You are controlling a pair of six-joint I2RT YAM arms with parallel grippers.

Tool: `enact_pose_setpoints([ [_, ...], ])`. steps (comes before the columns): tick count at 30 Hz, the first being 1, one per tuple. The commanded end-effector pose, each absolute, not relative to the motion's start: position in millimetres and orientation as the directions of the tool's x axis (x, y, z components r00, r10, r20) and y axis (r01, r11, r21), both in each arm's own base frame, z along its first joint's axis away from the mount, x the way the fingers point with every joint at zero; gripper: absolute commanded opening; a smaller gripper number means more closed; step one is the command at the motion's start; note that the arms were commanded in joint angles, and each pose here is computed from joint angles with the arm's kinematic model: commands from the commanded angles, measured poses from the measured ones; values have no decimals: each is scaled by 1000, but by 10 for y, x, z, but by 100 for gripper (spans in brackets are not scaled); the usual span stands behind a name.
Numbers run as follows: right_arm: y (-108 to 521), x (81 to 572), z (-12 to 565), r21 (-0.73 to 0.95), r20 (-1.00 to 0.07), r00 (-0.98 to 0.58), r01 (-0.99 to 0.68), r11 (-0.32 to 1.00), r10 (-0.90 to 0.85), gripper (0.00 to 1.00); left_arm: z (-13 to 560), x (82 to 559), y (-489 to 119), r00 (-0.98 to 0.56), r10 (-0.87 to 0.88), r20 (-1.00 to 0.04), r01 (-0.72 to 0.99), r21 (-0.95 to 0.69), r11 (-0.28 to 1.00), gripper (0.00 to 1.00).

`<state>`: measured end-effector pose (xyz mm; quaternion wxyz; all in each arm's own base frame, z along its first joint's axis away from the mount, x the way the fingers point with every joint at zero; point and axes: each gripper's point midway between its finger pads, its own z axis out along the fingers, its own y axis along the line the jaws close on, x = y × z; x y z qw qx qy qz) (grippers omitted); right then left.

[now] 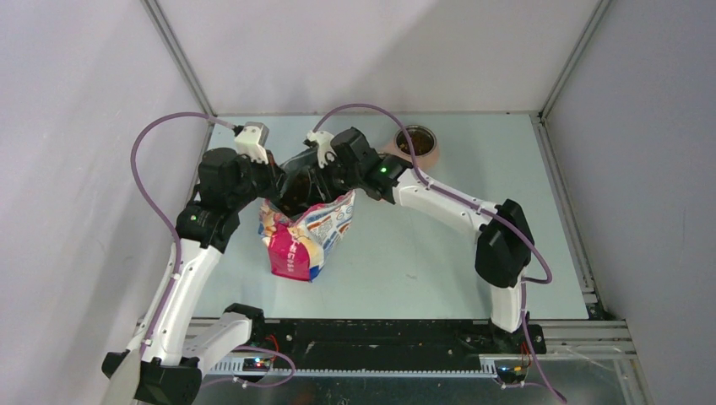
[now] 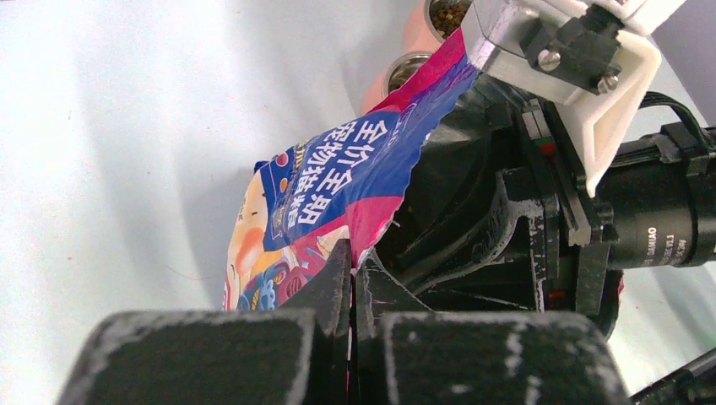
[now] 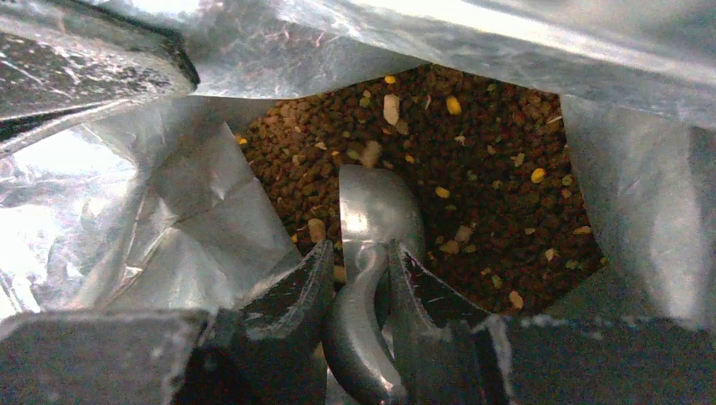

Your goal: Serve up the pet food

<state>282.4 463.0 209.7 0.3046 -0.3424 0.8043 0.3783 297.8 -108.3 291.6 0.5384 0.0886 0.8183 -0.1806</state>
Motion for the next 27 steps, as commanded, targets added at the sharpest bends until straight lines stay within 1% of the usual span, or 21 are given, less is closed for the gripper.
enact_pose_setpoints([
  [1,4723,2214,2526,667,-629,-711,-701,253,-314,0,3175,2960,-1127,-328,-67,-942,374,-194,907,0],
  [8,4655,2316,2663,705,-604,-757,-654,275,-250,0,3171,2917,-1105,-328,-42,-944,380,-172,909,0],
  [15,4623,2350,2854,752,-566,-799,-601,272,-201,0,3077,2906,-1092,-343,-4,-939,389,-146,910,0],
  [21,4574,2450,2825,820,-472,-864,-504,273,-178,0,3091,2812,-1129,-380,39,-924,428,-138,893,0],
  [23,4543,2528,2800,842,-433,-886,-462,277,-164,0,3119,2767,-1099,-380,73,-922,437,-109,893,0],
  [27,4479,2731,2813,888,-357,-925,-379,263,-127,0,3120,2707,-981,-348,181,-920,452,5,892,0],
])
